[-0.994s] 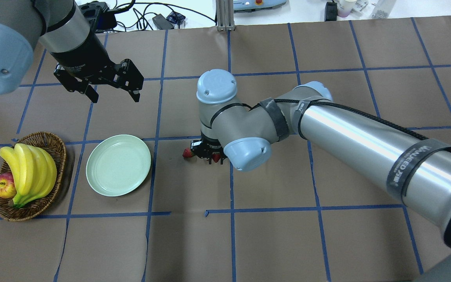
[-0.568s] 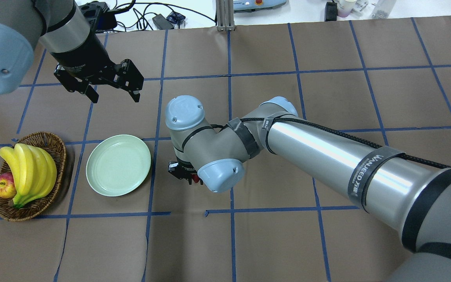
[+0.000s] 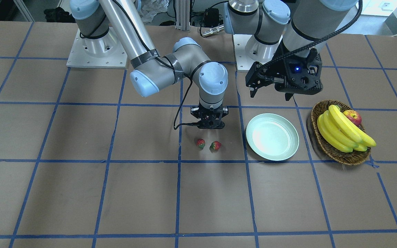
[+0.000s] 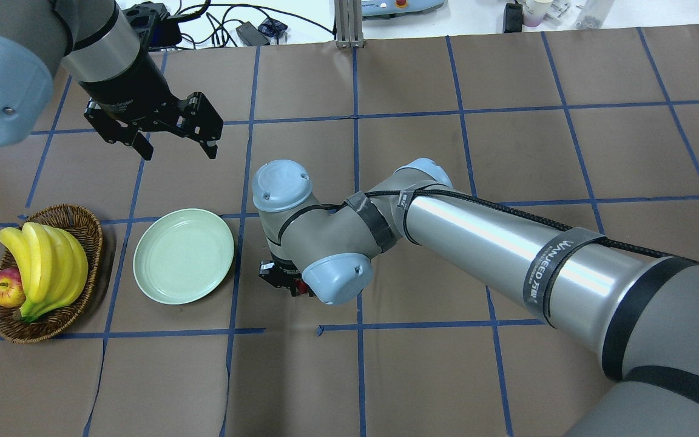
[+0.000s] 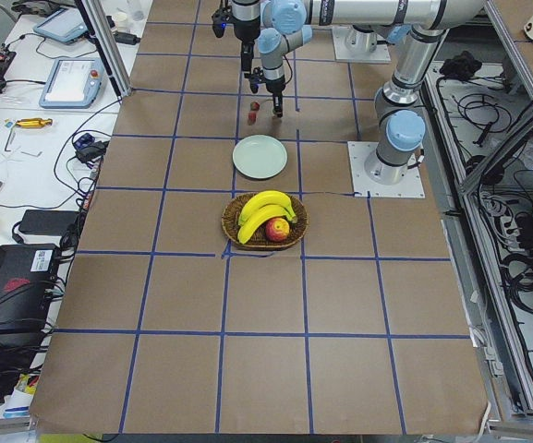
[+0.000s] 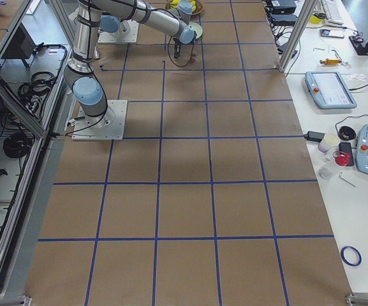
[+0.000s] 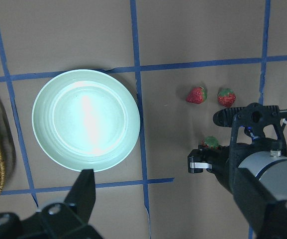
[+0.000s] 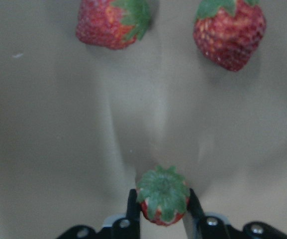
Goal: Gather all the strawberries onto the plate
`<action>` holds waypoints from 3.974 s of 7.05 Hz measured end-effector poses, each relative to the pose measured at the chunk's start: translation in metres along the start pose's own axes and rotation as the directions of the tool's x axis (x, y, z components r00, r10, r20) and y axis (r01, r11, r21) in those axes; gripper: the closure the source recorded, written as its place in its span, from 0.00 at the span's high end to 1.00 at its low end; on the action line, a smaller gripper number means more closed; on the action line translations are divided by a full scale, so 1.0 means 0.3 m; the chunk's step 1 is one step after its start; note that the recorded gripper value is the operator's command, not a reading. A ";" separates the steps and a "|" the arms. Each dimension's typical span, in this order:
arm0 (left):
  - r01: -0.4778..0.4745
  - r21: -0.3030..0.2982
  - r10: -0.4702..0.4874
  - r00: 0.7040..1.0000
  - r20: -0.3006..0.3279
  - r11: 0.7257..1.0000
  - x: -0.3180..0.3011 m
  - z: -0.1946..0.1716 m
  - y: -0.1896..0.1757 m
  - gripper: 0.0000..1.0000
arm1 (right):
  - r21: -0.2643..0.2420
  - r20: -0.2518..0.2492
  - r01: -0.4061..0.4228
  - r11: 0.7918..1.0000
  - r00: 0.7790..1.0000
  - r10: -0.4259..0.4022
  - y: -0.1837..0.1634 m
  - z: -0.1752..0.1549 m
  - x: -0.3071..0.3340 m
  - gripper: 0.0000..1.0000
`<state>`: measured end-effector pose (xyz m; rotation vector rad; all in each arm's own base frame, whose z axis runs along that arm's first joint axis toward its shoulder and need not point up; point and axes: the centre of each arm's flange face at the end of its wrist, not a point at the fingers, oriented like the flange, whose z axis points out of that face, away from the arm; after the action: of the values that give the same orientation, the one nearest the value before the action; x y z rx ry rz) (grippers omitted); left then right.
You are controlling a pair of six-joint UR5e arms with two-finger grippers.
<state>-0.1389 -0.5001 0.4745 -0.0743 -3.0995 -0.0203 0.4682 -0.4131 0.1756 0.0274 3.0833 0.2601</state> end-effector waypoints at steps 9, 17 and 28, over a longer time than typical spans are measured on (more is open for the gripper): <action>-0.002 0.007 0.002 1.000 0.002 1.000 0.000 -0.011 0.005 1.00 | 0.115 -0.033 -0.137 0.984 0.989 0.142 -0.148 -0.516 0.413 1.00; -0.011 -0.019 0.011 1.000 0.012 1.000 0.039 0.048 0.005 1.00 | 0.163 -0.070 -0.206 0.965 0.973 0.220 -0.234 -1.167 1.048 1.00; -0.012 -0.019 0.013 1.000 0.014 1.000 0.045 0.049 0.008 1.00 | 0.186 -0.079 -0.041 0.982 0.995 0.057 -0.127 -1.175 1.163 1.00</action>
<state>-0.1529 -0.4968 0.4605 -0.0949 -3.1128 -0.0488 0.1020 -0.5020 0.5004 0.1016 3.1827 -0.0238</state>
